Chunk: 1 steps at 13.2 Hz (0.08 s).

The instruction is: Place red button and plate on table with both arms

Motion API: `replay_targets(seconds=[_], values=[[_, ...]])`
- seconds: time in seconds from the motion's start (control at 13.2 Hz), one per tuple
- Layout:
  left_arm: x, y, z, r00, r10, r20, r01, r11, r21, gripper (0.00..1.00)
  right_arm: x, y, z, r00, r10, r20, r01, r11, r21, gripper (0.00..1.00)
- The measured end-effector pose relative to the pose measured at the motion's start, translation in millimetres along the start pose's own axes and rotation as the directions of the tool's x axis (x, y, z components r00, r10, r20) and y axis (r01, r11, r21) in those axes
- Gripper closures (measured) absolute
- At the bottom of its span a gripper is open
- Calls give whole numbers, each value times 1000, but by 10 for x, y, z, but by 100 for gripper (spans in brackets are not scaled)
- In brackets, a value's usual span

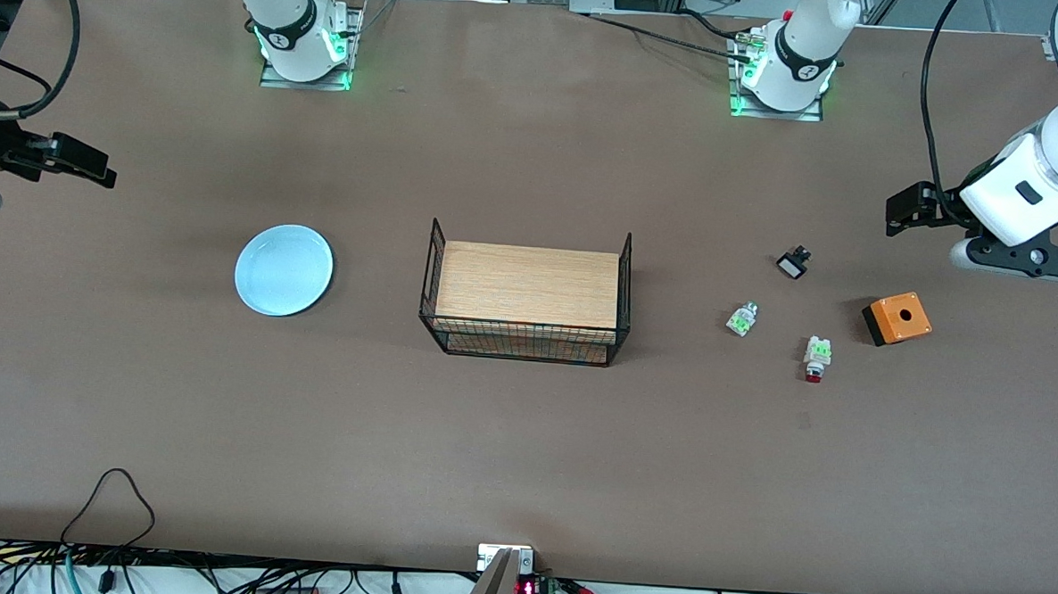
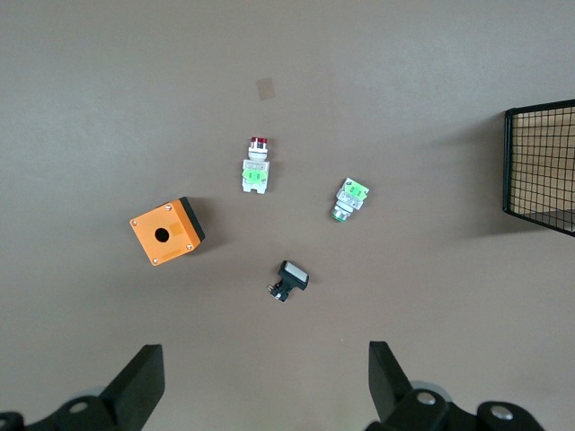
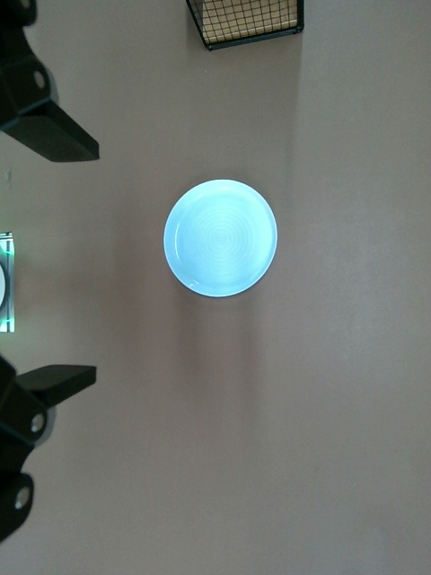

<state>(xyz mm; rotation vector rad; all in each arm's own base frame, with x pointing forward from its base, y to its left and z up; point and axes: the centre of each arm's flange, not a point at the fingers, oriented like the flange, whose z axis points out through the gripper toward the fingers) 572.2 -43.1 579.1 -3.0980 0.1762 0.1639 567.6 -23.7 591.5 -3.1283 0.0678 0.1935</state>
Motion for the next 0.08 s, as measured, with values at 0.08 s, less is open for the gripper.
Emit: replay_targets(seconds=[0.08], values=[[0, 0, 0, 1000, 0, 0, 0, 1000, 0, 0, -7, 1, -12, 1000, 0, -2, 0, 1000, 0, 0]])
